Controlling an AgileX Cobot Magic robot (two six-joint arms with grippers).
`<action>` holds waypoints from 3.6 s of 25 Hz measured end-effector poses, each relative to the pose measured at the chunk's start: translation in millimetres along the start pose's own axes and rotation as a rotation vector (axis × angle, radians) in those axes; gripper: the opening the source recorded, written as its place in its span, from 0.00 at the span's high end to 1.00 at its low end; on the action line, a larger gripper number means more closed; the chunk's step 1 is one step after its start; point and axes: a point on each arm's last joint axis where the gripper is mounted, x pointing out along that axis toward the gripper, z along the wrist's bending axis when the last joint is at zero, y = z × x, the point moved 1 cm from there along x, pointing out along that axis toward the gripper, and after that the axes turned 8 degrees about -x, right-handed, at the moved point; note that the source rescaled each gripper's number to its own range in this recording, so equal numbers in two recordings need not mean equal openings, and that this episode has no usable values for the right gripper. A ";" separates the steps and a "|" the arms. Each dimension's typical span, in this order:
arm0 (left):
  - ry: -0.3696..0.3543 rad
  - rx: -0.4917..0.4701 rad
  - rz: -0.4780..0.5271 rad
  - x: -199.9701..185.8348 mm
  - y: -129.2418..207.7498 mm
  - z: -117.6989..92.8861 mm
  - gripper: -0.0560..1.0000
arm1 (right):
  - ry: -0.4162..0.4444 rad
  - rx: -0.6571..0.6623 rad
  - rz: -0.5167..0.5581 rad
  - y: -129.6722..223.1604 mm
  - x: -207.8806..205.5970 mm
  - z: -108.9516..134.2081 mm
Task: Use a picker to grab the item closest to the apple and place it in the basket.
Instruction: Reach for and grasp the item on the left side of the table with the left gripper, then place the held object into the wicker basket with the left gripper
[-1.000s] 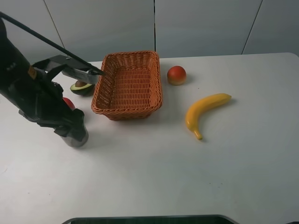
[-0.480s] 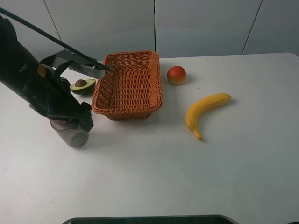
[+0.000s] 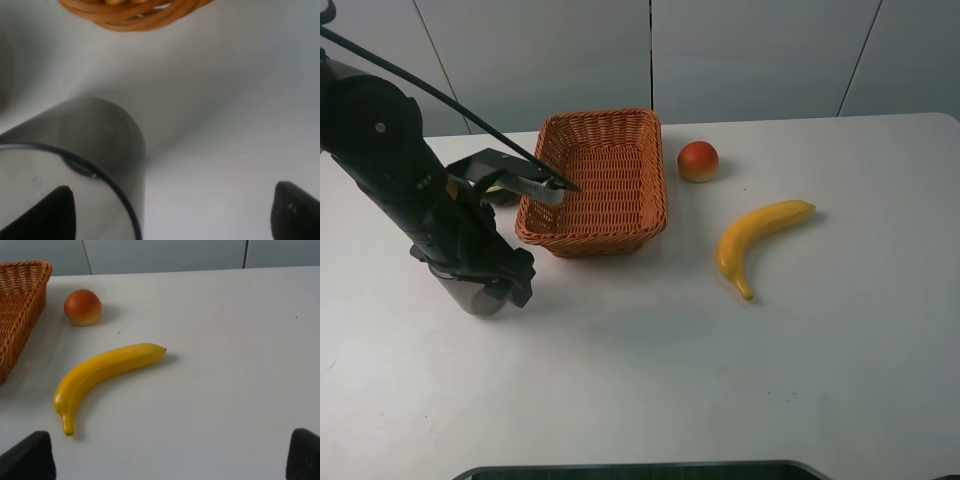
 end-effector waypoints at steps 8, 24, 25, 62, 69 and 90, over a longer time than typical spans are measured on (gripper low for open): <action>0.002 -0.006 0.014 16.0 -0.3 -0.7 0.00 | 0.000 0.000 0.000 0.0 0.0 0.0; 0.001 -0.006 0.017 16.0 0.0 -0.6 0.94 | 0.000 0.000 0.000 0.0 0.0 0.0; 0.001 -0.006 0.017 16.0 0.0 -0.6 0.94 | 0.000 0.000 0.000 0.0 0.0 0.0; -0.003 0.000 -0.013 -89.6 25.7 6.5 0.95 | 0.000 0.000 0.000 0.0 0.0 0.0; 0.016 0.001 -0.103 -126.1 6.0 2.5 0.95 | 0.000 0.000 0.000 0.0 0.0 0.0; 0.019 0.109 -0.123 -60.8 -133.4 -28.0 0.95 | 0.000 0.000 0.000 0.0 0.0 0.0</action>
